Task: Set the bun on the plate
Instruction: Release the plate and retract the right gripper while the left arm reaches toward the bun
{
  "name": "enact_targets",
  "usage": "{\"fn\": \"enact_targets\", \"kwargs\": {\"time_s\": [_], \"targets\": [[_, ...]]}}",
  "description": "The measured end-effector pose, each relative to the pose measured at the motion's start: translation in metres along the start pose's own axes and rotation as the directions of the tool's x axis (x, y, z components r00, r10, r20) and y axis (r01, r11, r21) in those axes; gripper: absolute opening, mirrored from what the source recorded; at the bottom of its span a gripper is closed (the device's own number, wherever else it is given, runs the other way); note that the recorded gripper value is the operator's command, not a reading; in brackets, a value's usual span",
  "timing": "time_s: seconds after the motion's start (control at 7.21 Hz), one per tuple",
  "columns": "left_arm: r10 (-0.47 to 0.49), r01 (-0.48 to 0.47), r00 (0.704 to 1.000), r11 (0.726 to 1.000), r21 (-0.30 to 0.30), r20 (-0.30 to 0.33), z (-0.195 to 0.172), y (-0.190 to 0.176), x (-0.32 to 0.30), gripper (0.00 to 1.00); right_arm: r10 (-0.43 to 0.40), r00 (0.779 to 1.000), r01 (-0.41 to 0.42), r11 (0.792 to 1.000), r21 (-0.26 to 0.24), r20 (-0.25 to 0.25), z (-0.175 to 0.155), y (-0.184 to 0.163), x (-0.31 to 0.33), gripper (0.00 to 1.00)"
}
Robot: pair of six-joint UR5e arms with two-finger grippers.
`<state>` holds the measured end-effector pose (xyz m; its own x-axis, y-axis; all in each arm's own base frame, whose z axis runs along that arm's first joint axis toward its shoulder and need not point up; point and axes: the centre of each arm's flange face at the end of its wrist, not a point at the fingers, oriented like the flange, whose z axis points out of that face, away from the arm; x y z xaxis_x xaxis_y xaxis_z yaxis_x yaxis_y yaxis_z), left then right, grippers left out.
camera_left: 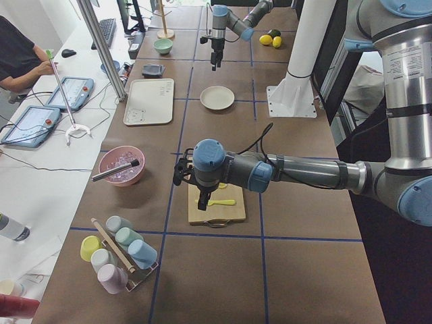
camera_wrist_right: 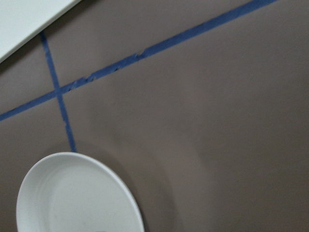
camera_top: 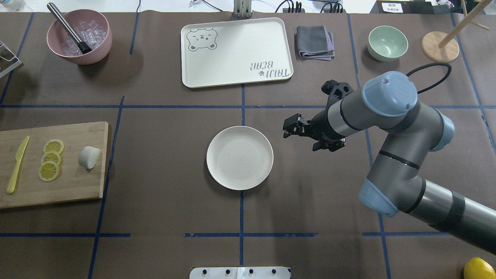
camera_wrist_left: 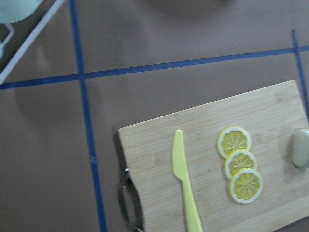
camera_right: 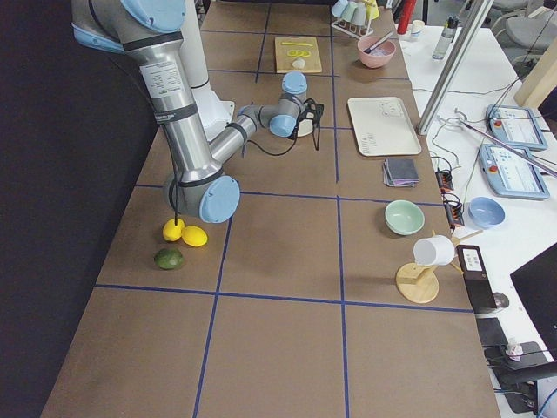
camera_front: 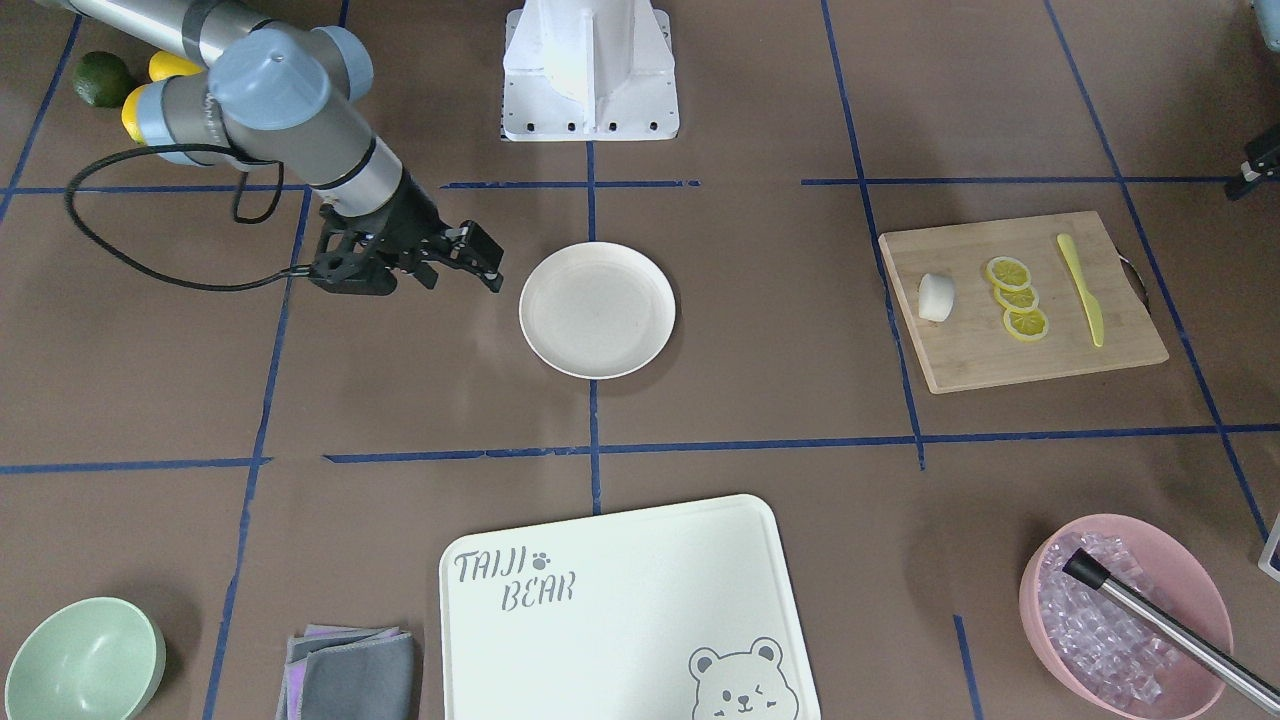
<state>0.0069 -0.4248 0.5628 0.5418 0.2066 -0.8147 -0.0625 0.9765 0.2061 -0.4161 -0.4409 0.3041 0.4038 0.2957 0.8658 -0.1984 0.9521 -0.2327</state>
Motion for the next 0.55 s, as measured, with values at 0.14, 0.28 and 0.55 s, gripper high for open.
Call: {"fn": "enact_targets", "kwargs": {"time_s": [0.14, 0.28, 0.55], "targets": [[-0.006, 0.005, 1.0, 1.0, -0.024, -0.021, 0.015, -0.012, 0.036, 1.0, -0.023, 0.999, 0.023, 1.0, 0.005, -0.022, -0.021, -0.019, 0.035, 1.0], [0.002, -0.004, 0.999, 0.999, -0.049, -0.04, 0.036, -0.019, 0.074, 1.0, -0.076, 0.996, 0.076, 0.997, 0.006, -0.053, -0.048, -0.035, 0.085, 1.0], [0.054, -0.055, 0.998, 0.997, -0.049, -0.034, 0.086, -0.025, 0.141, 1.0, -0.188, 0.976, 0.188, 0.982, -0.006, -0.107, -0.096, -0.063, 0.18, 1.0]]}}
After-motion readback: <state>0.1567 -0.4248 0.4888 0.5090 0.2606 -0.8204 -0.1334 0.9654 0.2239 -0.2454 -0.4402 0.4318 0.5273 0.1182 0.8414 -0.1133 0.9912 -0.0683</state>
